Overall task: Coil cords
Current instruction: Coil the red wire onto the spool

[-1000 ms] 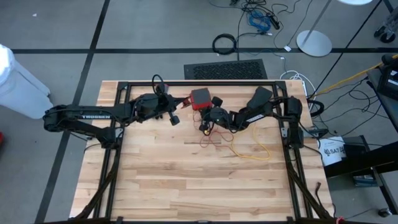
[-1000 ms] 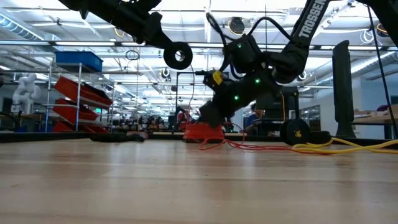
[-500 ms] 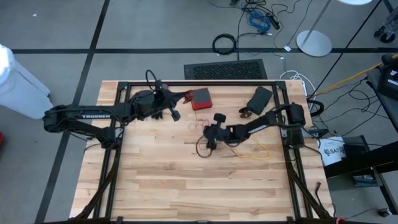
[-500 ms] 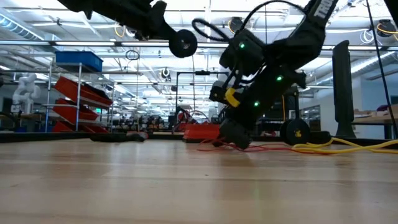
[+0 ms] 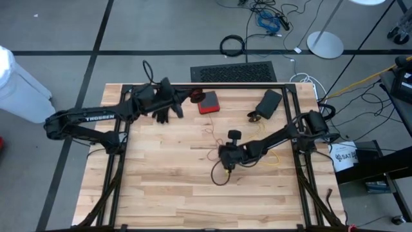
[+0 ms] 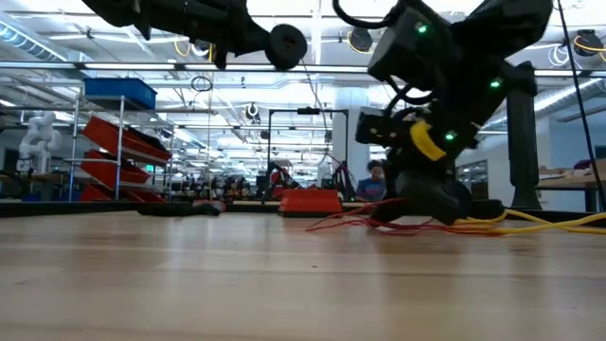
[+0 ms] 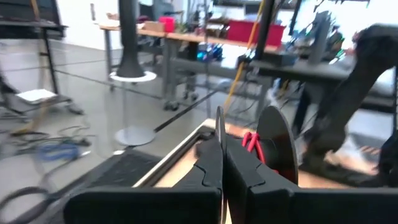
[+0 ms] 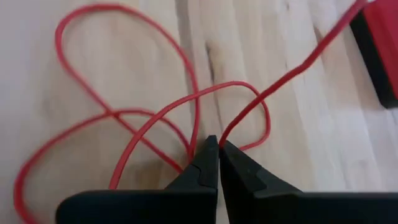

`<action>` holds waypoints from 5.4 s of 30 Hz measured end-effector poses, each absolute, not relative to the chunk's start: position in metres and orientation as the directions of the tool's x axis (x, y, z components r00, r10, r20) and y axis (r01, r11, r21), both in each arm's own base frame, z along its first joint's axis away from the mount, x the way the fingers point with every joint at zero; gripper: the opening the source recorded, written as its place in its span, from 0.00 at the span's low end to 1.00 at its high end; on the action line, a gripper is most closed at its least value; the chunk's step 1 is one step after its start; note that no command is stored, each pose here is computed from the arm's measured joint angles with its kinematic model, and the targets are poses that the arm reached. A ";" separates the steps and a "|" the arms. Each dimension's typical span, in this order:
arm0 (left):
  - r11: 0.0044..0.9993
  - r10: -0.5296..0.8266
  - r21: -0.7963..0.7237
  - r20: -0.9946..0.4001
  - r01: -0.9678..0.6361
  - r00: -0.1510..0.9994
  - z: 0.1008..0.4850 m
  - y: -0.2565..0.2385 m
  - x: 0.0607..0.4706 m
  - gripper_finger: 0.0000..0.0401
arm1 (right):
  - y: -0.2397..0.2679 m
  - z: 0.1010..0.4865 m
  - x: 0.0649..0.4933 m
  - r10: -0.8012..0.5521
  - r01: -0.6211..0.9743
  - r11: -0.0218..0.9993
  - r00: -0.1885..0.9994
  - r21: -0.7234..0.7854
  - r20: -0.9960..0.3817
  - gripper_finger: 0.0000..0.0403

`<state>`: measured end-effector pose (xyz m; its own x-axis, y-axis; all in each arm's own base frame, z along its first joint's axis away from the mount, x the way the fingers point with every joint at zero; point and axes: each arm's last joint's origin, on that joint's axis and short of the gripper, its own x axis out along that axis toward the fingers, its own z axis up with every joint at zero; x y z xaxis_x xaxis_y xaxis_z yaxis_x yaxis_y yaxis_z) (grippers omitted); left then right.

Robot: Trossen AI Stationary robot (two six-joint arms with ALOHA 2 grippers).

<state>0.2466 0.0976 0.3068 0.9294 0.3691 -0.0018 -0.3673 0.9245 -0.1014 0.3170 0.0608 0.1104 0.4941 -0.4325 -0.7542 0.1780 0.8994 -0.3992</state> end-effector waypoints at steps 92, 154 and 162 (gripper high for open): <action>0.971 0.219 -0.121 0.110 -0.206 0.969 0.316 0.079 0.255 0.00 | -0.038 0.164 0.316 -0.459 0.465 0.876 0.885 -0.128 0.077 0.22; 0.975 0.198 -0.117 0.068 -0.190 0.978 0.298 0.076 0.274 0.00 | -0.060 0.168 0.326 -0.555 0.550 0.824 0.832 -0.136 0.003 0.01; 0.975 0.198 -0.112 0.059 -0.191 0.978 0.297 0.076 0.274 0.00 | -0.060 0.163 0.326 -0.578 0.567 0.809 0.815 -0.154 -0.038 0.18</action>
<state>0.2738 0.0761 0.2973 0.9783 0.1985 0.0588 -0.1911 0.9751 -0.1124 0.3257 -0.0601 0.1633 0.8149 -0.5784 -0.0378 0.5671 0.8091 -0.1539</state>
